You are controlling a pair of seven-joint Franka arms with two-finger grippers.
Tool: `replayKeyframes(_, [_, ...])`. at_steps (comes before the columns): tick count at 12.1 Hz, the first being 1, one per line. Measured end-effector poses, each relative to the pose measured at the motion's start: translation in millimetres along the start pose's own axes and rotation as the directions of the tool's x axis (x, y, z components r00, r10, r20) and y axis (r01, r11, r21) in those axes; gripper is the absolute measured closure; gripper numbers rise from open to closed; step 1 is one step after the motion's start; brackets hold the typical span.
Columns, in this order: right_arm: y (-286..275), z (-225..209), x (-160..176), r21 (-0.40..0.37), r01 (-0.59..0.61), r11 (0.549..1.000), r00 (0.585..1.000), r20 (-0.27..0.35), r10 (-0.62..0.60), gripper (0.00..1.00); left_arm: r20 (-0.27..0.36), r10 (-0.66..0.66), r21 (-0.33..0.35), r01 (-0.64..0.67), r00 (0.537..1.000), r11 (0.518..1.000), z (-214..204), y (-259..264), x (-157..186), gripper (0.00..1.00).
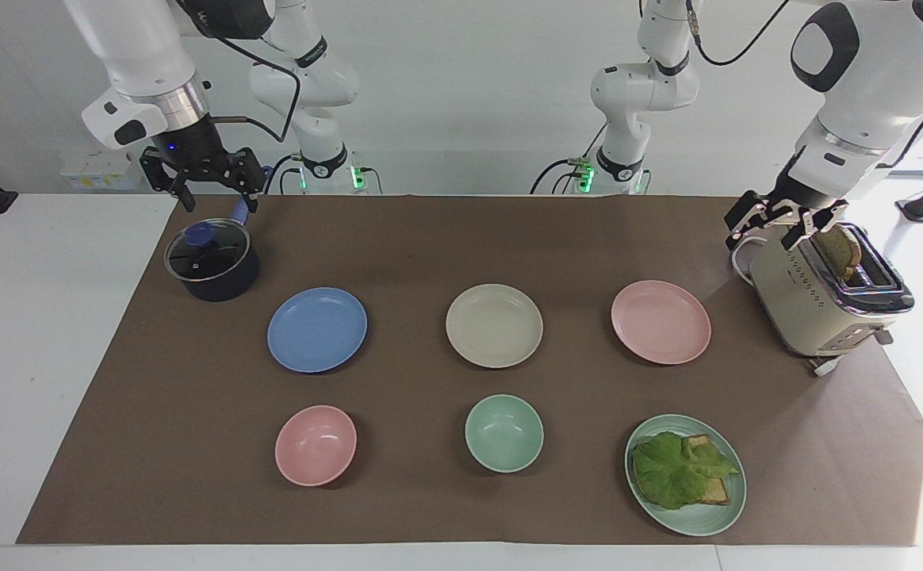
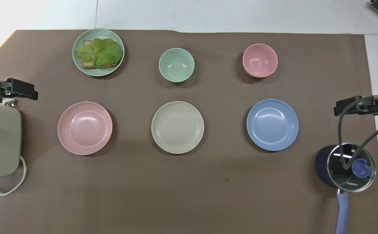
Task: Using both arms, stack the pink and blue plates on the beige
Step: 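Move the left gripper toward the pink plate's near rim, then grasp the pink plate's rim with the left gripper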
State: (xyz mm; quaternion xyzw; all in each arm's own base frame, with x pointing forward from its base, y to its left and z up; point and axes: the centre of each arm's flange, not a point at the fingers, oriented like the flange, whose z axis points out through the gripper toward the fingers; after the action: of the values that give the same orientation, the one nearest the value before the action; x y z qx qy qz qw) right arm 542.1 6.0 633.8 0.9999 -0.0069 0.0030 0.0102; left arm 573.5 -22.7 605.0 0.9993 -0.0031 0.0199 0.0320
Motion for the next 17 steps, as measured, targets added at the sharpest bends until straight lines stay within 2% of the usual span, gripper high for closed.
replayKeyframes(5, [-1.8,0.3,0.7,0.016,0.0,1.0,1.0,0.001,0.0,0.0,0.002,-0.002,0.0,0.002,1.0,1.0,1.1,-0.7,-0.1,0.0])
replayKeyframes(7, [-1.8,0.8,1.1,0.016,0.0,1.0,1.0,0.002,0.0,0.0,0.03,-0.009,0.002,0.009,1.0,1.0,18.8,-3.1,-1.0,0.0])
replayKeyframes(14, [-1.2,1.3,1.4,0.016,-0.001,1.0,1.0,0.003,0.001,0.0,0.053,-0.042,0.008,0.042,0.998,0.999,157.3,-16.0,3.6,0.0])
replayKeyframes(17, [-1.2,1.4,1.5,0.016,-0.001,1.0,1.0,0.003,0.001,0.0,0.055,-0.057,0.01,0.057,0.997,0.998,209.3,-25.0,16.0,0.0])
